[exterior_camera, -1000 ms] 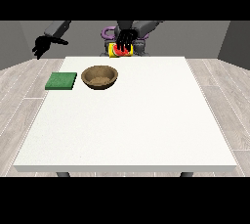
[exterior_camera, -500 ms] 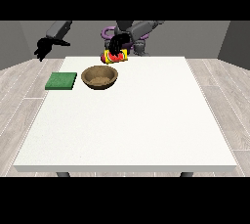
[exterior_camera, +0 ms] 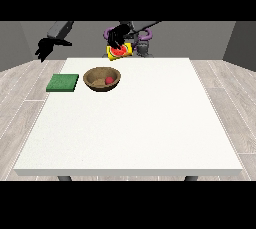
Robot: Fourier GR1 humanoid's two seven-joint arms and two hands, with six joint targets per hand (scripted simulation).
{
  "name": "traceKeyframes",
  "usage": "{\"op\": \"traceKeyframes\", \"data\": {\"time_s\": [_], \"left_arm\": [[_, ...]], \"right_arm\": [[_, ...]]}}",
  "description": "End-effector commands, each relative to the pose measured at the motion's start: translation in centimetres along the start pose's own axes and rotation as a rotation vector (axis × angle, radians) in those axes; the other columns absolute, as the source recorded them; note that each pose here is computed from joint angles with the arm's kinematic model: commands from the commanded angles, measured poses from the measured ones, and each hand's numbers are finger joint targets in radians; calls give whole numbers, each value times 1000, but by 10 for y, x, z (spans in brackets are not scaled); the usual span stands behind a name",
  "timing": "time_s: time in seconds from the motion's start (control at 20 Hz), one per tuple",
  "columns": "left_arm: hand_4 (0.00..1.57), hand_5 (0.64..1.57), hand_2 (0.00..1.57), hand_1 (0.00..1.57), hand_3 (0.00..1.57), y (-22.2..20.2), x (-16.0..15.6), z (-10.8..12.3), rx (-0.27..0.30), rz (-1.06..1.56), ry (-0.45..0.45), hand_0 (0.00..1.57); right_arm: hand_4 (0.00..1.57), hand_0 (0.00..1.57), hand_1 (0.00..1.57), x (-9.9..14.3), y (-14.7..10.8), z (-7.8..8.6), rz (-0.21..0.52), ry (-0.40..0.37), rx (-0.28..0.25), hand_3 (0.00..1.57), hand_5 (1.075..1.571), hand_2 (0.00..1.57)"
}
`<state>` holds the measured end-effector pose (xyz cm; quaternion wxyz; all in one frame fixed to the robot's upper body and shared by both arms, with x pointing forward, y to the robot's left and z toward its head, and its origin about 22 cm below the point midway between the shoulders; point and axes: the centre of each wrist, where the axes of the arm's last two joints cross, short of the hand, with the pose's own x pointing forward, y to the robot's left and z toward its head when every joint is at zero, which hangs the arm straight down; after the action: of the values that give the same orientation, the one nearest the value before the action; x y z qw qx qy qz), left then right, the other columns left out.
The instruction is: Pick the cup and pour the ball into the bowl, then pick the bowl and place it on the pad
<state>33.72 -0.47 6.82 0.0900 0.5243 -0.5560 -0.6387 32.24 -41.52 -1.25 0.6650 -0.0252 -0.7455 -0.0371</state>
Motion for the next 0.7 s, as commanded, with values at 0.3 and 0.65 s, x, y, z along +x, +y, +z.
{"op": "traceKeyframes", "data": {"time_s": [0.3,0.65], "left_arm": [[1207,1459,1571,1506,1571,1,-20,-4,-39,-69,-6,1506],[993,1555,1571,364,1571,27,-77,7,201,418,254,364]], "right_arm": [[205,0,0,-1,9,-4,-38,60,23,0,1546,0],[429,0,0,-15,-14,18,-67,71,-126,0,1555,0]]}}
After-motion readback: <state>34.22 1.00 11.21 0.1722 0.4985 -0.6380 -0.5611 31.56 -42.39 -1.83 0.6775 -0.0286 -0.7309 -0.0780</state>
